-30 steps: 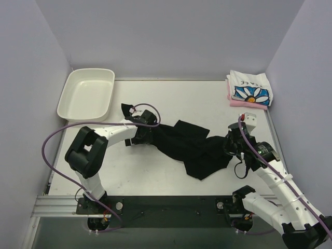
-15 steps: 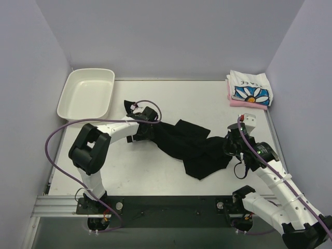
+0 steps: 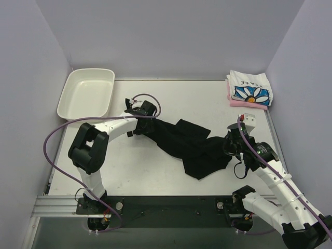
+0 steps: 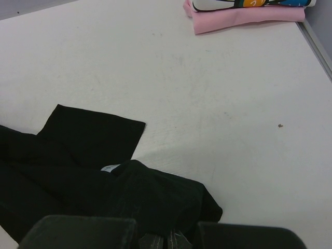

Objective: Fold and stack the t-shirts

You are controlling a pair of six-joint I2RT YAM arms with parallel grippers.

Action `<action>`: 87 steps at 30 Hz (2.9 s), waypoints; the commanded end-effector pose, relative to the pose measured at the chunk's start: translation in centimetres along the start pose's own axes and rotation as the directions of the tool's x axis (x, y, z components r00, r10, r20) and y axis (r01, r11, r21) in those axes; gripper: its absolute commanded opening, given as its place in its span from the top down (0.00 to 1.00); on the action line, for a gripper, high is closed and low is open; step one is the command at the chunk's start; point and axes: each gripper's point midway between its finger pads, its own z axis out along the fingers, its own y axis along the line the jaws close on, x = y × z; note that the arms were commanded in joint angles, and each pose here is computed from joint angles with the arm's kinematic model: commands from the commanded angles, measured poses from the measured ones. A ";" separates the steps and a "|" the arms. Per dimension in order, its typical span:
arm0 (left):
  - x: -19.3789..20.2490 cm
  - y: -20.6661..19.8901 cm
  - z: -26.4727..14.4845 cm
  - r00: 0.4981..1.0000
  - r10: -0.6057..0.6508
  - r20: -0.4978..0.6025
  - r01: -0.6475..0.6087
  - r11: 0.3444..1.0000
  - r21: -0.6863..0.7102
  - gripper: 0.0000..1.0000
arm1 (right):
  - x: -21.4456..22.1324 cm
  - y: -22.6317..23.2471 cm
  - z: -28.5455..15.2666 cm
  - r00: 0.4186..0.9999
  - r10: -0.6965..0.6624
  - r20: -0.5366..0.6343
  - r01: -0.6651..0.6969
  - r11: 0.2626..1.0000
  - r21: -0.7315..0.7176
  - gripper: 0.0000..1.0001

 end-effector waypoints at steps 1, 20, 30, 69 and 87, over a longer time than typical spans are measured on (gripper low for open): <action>-2.2 -0.9 0.4 0.999 -0.020 0.043 0.020 1.000 0.010 0.08 | 0.4 -0.2 0.5 1.000 0.007 -0.010 -0.007 1.000 0.013 1.00; -2.3 -2.0 5.0 1.000 -0.004 0.019 0.005 0.998 -0.058 0.78 | 0.6 -0.5 0.4 1.000 -0.003 -0.007 0.003 1.000 0.014 1.00; -1.6 -1.4 5.5 1.000 0.004 0.011 -0.003 0.997 -0.083 1.00 | 0.3 -0.5 0.2 1.000 -0.007 0.002 0.007 1.000 0.012 1.00; 5.3 7.2 -19.1 0.993 -0.064 0.100 0.018 0.912 0.410 1.00 | -2.1 -0.5 -8.7 0.997 0.040 0.064 -0.027 0.981 -0.190 1.00; 12.0 2.6 -18.1 0.996 0.084 0.011 -0.081 0.914 0.398 0.06 | -1.6 -0.7 -6.4 0.999 -0.041 0.026 0.044 0.992 -0.115 1.00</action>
